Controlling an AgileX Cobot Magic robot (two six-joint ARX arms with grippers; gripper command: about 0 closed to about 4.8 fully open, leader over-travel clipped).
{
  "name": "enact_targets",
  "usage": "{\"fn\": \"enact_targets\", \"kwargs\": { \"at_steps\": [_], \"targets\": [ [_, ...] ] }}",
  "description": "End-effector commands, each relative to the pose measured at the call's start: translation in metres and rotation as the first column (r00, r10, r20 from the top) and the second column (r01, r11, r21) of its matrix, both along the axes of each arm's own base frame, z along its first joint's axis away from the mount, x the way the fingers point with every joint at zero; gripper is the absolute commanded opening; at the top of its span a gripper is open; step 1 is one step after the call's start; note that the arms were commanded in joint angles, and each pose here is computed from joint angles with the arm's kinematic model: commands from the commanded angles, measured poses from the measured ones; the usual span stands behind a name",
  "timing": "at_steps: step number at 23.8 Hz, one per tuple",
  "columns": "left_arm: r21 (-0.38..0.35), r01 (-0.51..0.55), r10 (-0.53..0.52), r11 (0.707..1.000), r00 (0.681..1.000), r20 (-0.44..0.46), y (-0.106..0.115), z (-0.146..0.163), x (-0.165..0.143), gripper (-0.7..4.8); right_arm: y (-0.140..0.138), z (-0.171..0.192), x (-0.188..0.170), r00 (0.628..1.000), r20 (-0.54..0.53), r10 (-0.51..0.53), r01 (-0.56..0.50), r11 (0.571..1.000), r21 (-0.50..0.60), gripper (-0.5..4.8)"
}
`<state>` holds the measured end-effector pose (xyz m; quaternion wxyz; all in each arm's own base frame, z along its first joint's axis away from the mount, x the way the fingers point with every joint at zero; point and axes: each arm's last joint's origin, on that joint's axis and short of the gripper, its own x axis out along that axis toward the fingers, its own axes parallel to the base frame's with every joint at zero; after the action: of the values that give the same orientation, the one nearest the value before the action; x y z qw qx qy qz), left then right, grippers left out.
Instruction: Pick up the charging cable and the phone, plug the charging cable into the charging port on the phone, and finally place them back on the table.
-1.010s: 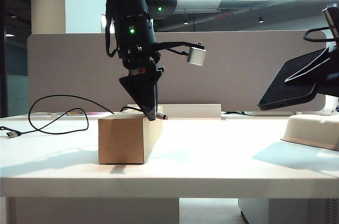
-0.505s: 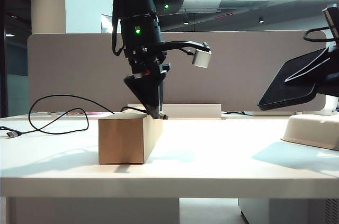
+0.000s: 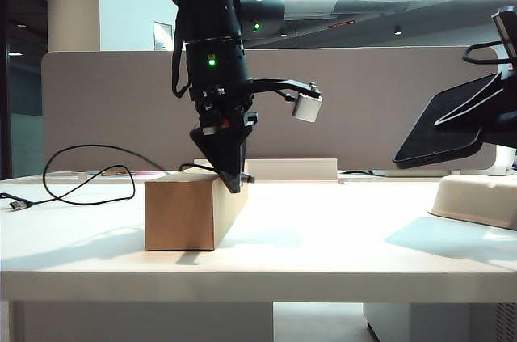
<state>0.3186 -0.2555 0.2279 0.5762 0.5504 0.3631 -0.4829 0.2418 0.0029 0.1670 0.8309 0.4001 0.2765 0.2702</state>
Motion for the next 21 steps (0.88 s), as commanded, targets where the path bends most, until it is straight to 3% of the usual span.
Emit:
{"fn": "enact_targets", "kwargs": {
  "at_steps": [1,6,12,15,17,21],
  "targets": [
    [0.003,0.002,-0.002,1.000,1.000,0.004,-0.001,0.003,-0.001,0.95,0.000,0.007,0.001,0.999,0.054,0.007,-0.006,1.000,-0.007,-0.06],
    [0.003,0.004,-0.004,1.000,1.000,0.004,-0.001,0.003,-0.002,-0.04,0.000,0.007,0.001,0.999,0.054,0.007,-0.006,1.000,-0.007,-0.06],
    [-0.035,-0.017,0.017,0.999,1.000,0.009,-0.009,0.011,-0.005,-0.06,0.000,0.009,0.002,0.996,0.085,0.008,-0.007,1.000,-0.009,-0.06],
    [-0.115,-0.063,0.062,0.991,0.998,-0.006,-0.017,0.022,-0.007,-0.06,0.000,0.015,0.003,0.990,0.143,0.009,-0.008,1.000,-0.008,-0.06],
    [-0.247,-0.104,0.092,0.963,0.994,-0.061,-0.023,0.042,-0.008,-0.06,0.000,0.026,0.001,0.978,0.208,0.009,-0.007,1.000,-0.014,-0.06],
    [-0.388,-0.176,0.118,0.905,0.979,-0.167,-0.029,0.063,-0.009,-0.06,0.000,0.045,-0.004,0.958,0.287,0.008,-0.003,1.000,-0.020,-0.06]
  ]
}}
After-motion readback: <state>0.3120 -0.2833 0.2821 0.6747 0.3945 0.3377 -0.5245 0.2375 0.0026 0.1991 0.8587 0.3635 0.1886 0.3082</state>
